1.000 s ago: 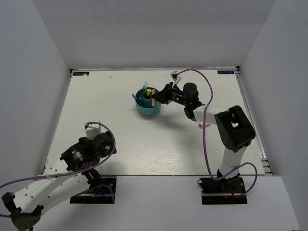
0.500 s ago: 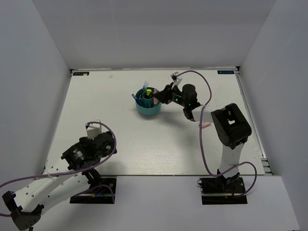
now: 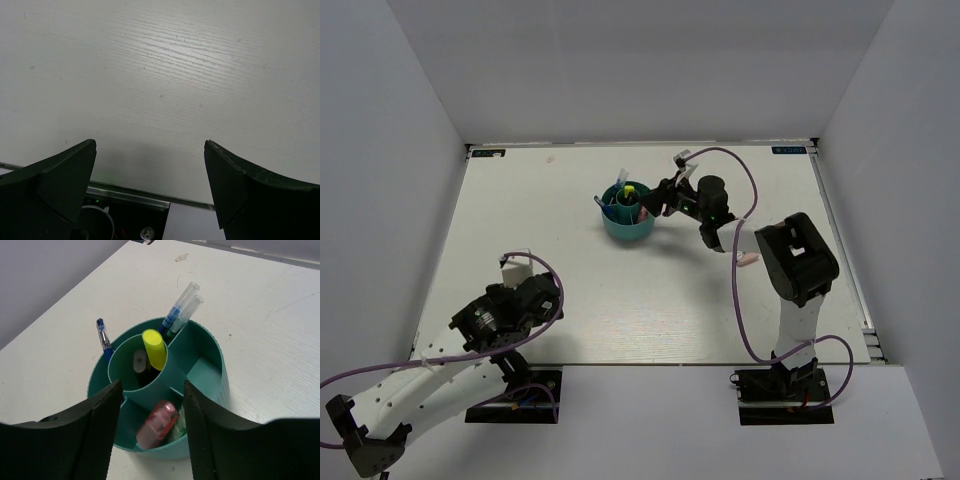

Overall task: Sort the stationery into containers
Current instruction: Place the stationery in the storage box, then pick up the stationery from the center of the board.

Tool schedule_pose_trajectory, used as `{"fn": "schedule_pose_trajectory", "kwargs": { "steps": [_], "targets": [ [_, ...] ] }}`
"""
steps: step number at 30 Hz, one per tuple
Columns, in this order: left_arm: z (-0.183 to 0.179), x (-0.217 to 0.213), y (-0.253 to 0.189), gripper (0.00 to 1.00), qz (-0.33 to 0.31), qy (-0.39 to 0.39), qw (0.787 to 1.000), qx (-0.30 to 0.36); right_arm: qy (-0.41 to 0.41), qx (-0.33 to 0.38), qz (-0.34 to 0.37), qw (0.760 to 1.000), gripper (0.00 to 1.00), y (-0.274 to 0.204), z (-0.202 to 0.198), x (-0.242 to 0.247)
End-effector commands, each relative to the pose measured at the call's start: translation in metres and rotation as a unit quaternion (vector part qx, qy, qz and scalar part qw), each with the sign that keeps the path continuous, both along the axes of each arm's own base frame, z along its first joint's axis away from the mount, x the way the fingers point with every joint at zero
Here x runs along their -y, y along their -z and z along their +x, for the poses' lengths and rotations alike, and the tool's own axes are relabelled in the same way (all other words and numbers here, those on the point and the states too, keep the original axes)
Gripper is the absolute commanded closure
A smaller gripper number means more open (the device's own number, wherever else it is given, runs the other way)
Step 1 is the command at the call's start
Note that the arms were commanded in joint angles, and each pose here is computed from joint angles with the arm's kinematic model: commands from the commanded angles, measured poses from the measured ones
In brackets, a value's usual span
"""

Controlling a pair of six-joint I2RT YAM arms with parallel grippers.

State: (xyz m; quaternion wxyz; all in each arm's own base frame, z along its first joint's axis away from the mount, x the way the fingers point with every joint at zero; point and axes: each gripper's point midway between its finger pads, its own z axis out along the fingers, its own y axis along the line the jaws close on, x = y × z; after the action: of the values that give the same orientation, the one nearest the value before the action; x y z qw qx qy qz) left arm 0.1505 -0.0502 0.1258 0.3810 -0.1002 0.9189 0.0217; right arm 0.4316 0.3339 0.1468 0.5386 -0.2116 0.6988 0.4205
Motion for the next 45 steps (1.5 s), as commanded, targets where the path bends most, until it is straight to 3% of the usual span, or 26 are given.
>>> {"fn": "schedule_pose_trajectory", "kwargs": {
  "steps": [1,8,10,11,12,13,15,17,18,19,20,21,22,25,26,27,28,29,31,32,34,35,36,38,41,45],
  "targets": [
    [0.007,0.004,-0.014,0.00,-0.012,0.001,1.000,0.019,-0.008,0.056,0.012,0.998,0.43,-0.031,-0.004,0.001],
    [0.011,0.013,-0.021,0.02,-0.017,0.016,1.000,0.021,-0.010,0.046,0.021,0.999,0.48,-0.060,-0.010,0.008],
    [0.015,0.017,-0.026,0.18,-0.014,0.033,0.999,0.027,-0.017,-0.018,-0.018,1.000,0.64,-0.044,-0.019,0.019],
    [0.018,0.023,-0.029,0.56,-0.016,0.049,0.998,0.032,-0.045,-0.011,-0.061,0.997,0.79,-0.061,-0.025,0.021],
    [0.022,0.027,-0.032,0.78,-0.015,0.061,0.997,0.040,-0.041,0.030,-0.065,0.997,0.88,-0.082,-0.015,0.022],
    [0.025,0.030,-0.034,0.90,-0.015,0.068,0.997,0.043,-0.039,-0.056,-0.140,0.988,0.98,-0.042,-0.030,0.040],
    [0.033,0.038,-0.042,1.00,-0.006,0.090,0.995,0.054,-0.037,-0.042,-0.190,0.980,1.00,-0.052,-0.037,0.059],
    [0.038,0.042,-0.050,0.93,0.004,0.102,0.993,0.056,-0.038,-0.038,-0.208,0.977,1.00,-0.054,-0.052,0.076],
    [0.041,0.045,-0.051,0.83,0.010,0.107,0.993,0.054,-0.087,0.002,-0.238,0.967,0.73,-0.053,-0.070,0.086],
    [0.044,0.047,-0.052,0.44,0.023,0.115,0.992,0.051,-0.108,-0.017,-0.258,0.960,0.38,-0.039,-0.088,0.094],
    [0.046,0.047,-0.052,0.29,0.033,0.121,0.991,0.049,-0.114,0.010,-0.267,0.957,0.14,-0.052,-0.098,0.103],
    [0.045,0.049,-0.050,0.20,0.033,0.130,0.990,0.041,-0.159,0.015,-0.300,0.941,0.10,-0.039,-0.119,0.112],
    [0.048,0.050,-0.045,0.09,0.051,0.145,0.988,0.032,-0.185,0.043,-0.341,0.921,0.10,-0.026,-0.126,0.123],
    [0.048,0.053,-0.026,0.09,0.049,0.167,0.985,0.000,-0.262,0.036,-0.476,0.839,0.15,0.019,-0.163,0.179],
    [0.047,0.053,-0.019,0.23,0.034,0.170,0.985,-0.017,-0.273,0.049,-0.523,0.806,0.23,0.031,-0.158,0.199],
    [0.045,0.052,-0.009,0.51,0.020,0.172,0.984,-0.040,-0.290,0.041,-0.540,0.789,0.31,0.039,-0.163,0.210],
    [0.043,0.057,-0.002,0.84,0.001,0.181,0.982,-0.056,-0.301,0.044,-0.554,0.775,0.59,0.041,-0.163,0.220],
    [0.042,0.055,0.005,1.00,-0.005,0.176,0.982,-0.071,-0.344,0.052,-0.576,0.740,0.69,0.047,-0.168,0.236],
    [0.040,0.051,0.016,1.00,-0.032,0.171,0.980,-0.098,-0.380,0.083,-0.570,0.724,0.80,0.044,-0.168,0.242],
    [0.042,0.044,0.019,0.91,-0.038,0.157,0.981,-0.105,-0.377,0.090,-0.571,0.724,0.80,0.042,-0.161,0.247],
    [0.037,0.046,0.024,0.55,-0.058,0.160,0.979,-0.114,-0.388,0.130,-0.569,0.714,0.70,0.036,-0.147,0.250],
    [0.036,0.042,0.031,0.29,-0.062,0.153,0.979,-0.119,-0.393,0.123,-0.568,0.713,0.62,0.040,-0.145,0.259],
    [0.036,0.042,0.031,0.22,-0.078,0.150,0.978,-0.121,-0.415,0.130,-0.566,0.700,0.56,0.042,-0.147,0.262],
    [0.037,0.042,0.030,0.16,-0.096,0.146,0.978,-0.117,-0.444,0.139,-0.565,0.682,0.46,0.045,-0.132,0.267],
    [0.037,0.044,0.031,0.14,-0.108,0.146,0.976,-0.123,-0.459,0.140,-0.551,0.683,0.23,0.051,-0.124,0.274],
    [0.035,0.045,0.033,0.13,-0.110,0.148,0.974,-0.131,-0.462,0.165,-0.552,0.675,0.23,0.069,-0.116,0.273]
  ]
}}
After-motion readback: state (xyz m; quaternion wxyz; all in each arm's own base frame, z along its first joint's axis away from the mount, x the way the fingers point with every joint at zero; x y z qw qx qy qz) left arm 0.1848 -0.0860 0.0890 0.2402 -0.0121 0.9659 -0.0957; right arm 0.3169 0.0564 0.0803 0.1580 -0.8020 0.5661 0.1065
